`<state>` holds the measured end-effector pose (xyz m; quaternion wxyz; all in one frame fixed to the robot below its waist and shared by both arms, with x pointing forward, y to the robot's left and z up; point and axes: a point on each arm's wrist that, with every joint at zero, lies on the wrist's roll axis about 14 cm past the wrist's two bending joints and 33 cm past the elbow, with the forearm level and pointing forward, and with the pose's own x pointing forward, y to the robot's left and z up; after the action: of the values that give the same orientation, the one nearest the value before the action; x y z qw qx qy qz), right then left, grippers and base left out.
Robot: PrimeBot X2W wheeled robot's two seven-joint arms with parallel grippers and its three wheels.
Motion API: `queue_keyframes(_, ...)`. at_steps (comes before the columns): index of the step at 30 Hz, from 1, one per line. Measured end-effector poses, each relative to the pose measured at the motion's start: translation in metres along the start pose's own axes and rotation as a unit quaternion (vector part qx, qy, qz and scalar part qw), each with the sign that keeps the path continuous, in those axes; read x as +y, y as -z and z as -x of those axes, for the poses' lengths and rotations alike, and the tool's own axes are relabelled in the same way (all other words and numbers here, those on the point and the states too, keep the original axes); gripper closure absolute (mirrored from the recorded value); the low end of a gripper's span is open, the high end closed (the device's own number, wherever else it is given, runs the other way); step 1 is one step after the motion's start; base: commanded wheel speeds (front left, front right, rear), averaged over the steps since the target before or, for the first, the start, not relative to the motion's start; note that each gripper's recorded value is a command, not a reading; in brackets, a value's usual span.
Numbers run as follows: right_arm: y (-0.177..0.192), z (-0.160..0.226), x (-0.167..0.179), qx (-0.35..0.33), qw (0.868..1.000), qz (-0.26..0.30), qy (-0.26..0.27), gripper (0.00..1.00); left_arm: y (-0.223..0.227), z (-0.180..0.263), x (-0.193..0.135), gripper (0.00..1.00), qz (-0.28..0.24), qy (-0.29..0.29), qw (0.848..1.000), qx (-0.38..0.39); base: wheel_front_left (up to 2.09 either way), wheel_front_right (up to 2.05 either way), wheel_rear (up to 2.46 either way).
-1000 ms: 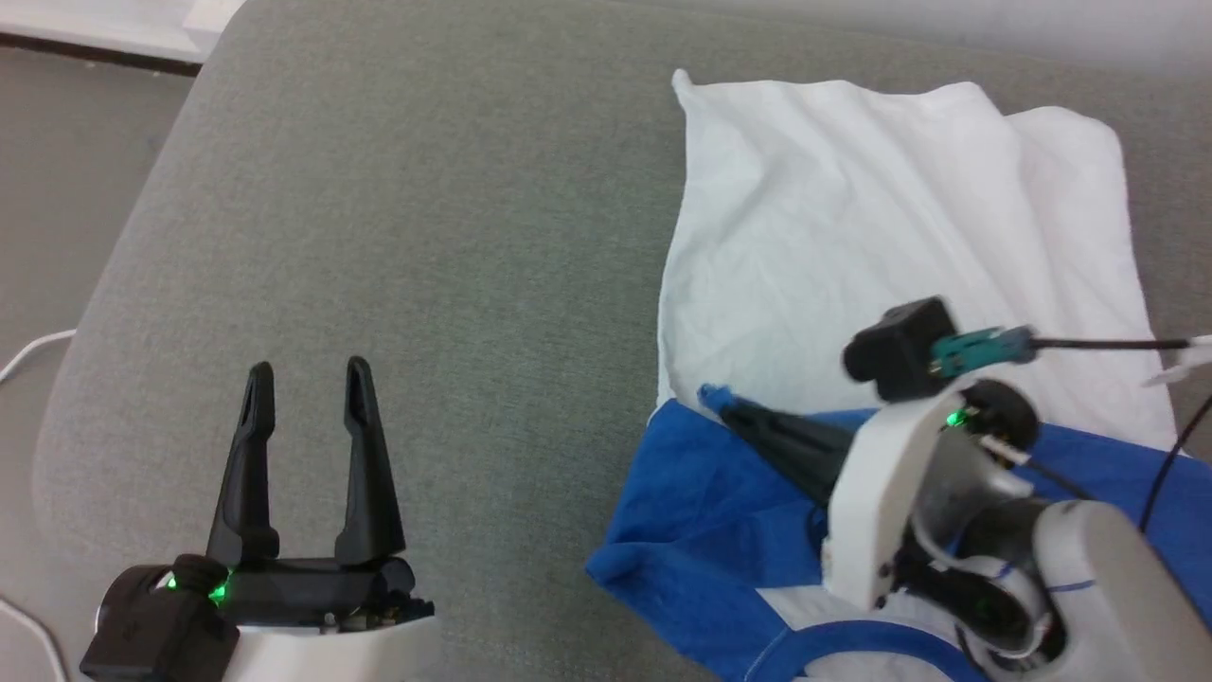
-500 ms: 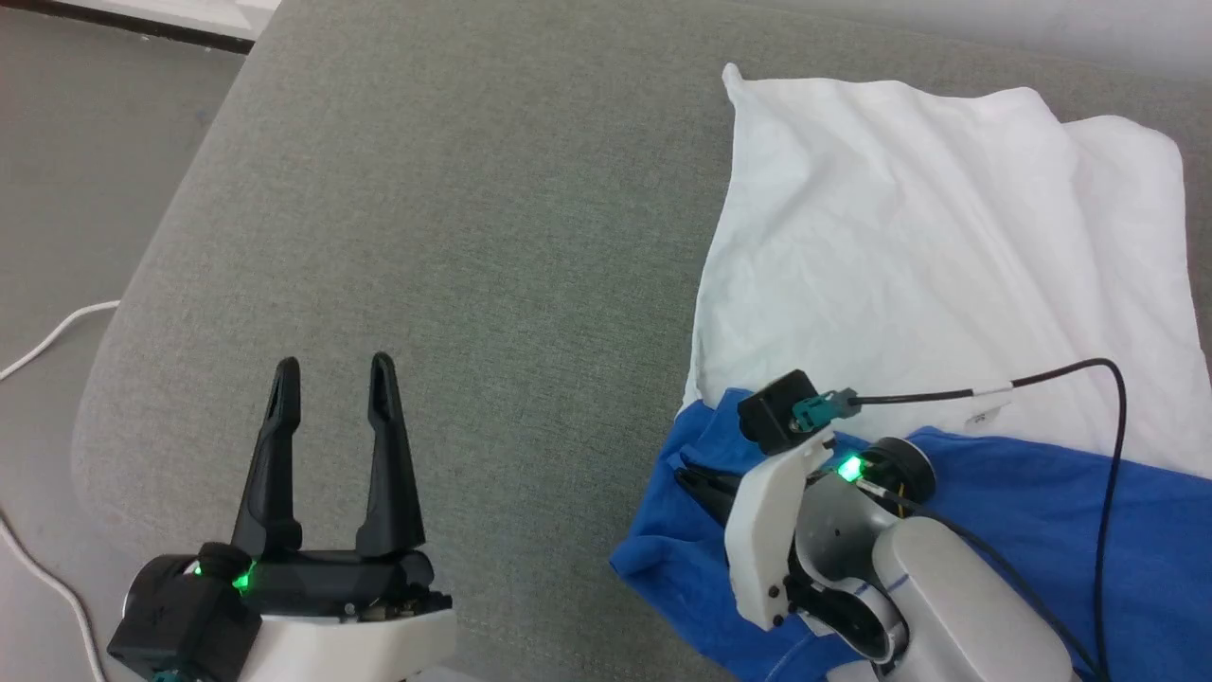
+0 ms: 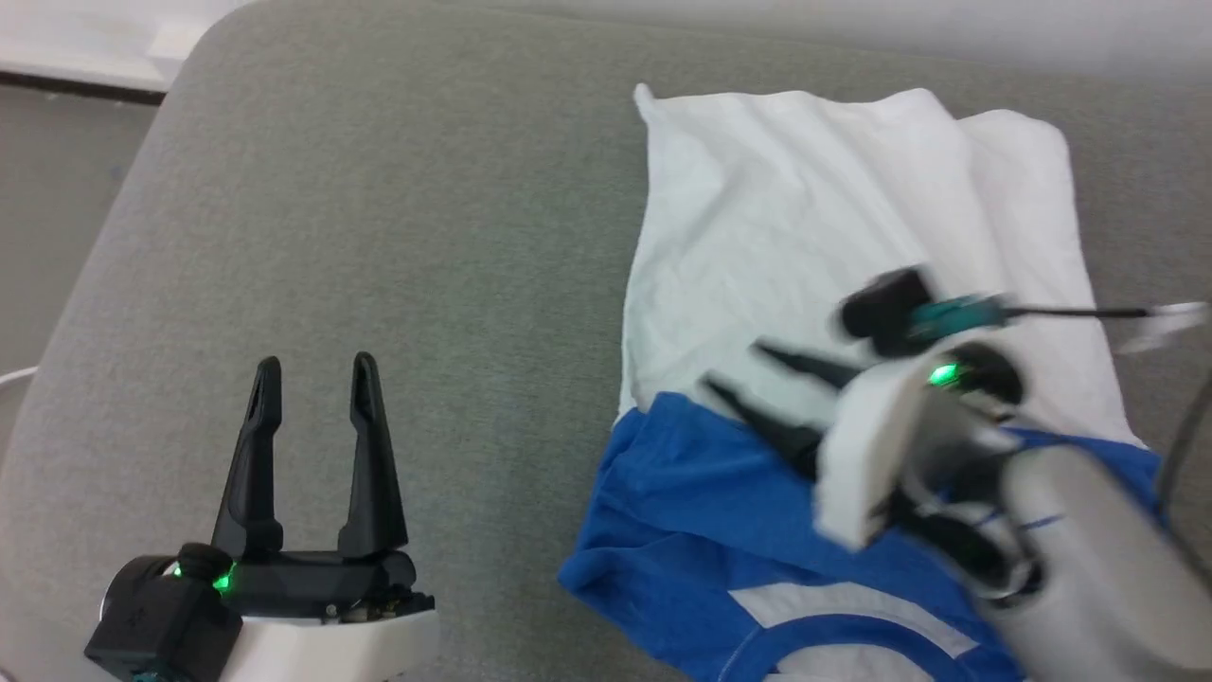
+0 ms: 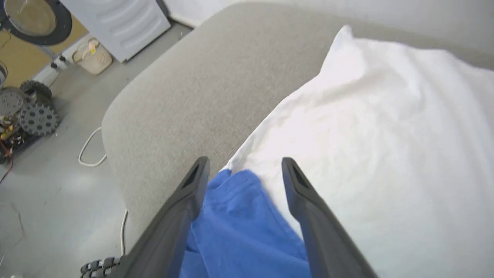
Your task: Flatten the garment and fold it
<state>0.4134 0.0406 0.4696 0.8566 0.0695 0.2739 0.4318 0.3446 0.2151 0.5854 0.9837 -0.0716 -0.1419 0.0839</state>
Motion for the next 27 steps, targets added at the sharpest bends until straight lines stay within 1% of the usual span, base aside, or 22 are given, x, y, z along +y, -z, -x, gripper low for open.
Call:
queue_keyframes(2,-0.026,0.023,-0.027,-0.05,0.998,-0.002,0.041,0.0,0.0,-0.002,-0.005,0.0,0.004,0.009,1.0,-0.001,0.0,0.0,0.0)
queue_keyframes(4,-0.045,0.052,-0.054,-0.095,0.992,-0.002,0.088,0.0,0.001,-0.005,-0.011,0.0,0.009,0.018,1.0,0.0,0.0,0.0,0.0)
queue_keyframes(7,-0.06,0.095,-0.089,-0.153,0.976,-0.011,0.158,0.0,0.003,-0.008,-0.02,0.0,0.016,0.032,0.999,0.001,0.0,0.0,0.0)
queue_keyframes(9,-0.065,0.125,-0.108,-0.185,0.961,-0.012,0.204,0.0,0.005,-0.009,-0.025,0.0,0.019,0.041,0.999,0.005,0.0,0.0,0.0)
queue_keyframes(13,-0.071,0.183,-0.135,-0.248,0.922,-0.003,0.296,0.0,0.011,-0.011,-0.034,0.0,0.026,0.054,0.998,0.012,0.0,0.0,0.0)
queue_keyframes(16,-0.07,0.223,-0.144,-0.296,0.885,0.01,0.359,0.0,0.015,-0.011,-0.039,0.0,0.03,0.061,0.998,0.018,0.0,0.0,0.0)
queue_keyframes(18,-0.064,0.244,-0.146,-0.316,0.862,0.018,0.397,0.0,0.019,-0.01,-0.042,0.0,0.033,0.065,0.997,0.024,0.0,0.0,0.0)
queue_keyframes(20,-0.053,0.254,-0.146,-0.325,0.847,0.013,0.42,0.0,0.024,-0.009,-0.044,0.0,0.036,0.066,0.997,0.033,0.0,0.0,0.0)
queue_keyframes(21,-0.046,0.256,-0.146,-0.328,0.843,0.007,0.426,0.0,0.027,-0.008,-0.044,0.0,0.037,0.066,0.996,0.038,0.0,0.0,0.0)
queue_keyframes(24,-0.026,0.258,-0.145,-0.323,0.837,-0.003,0.441,0.0,0.039,-0.005,-0.044,0.0,0.034,0.066,0.996,0.055,0.0,0.0,0.0)
queue_keyframes(27,-0.011,0.255,-0.143,-0.314,0.838,-0.011,0.447,0.0,0.05,0.0,-0.044,0.0,0.035,0.063,0.995,0.072,0.0,0.0,0.0)
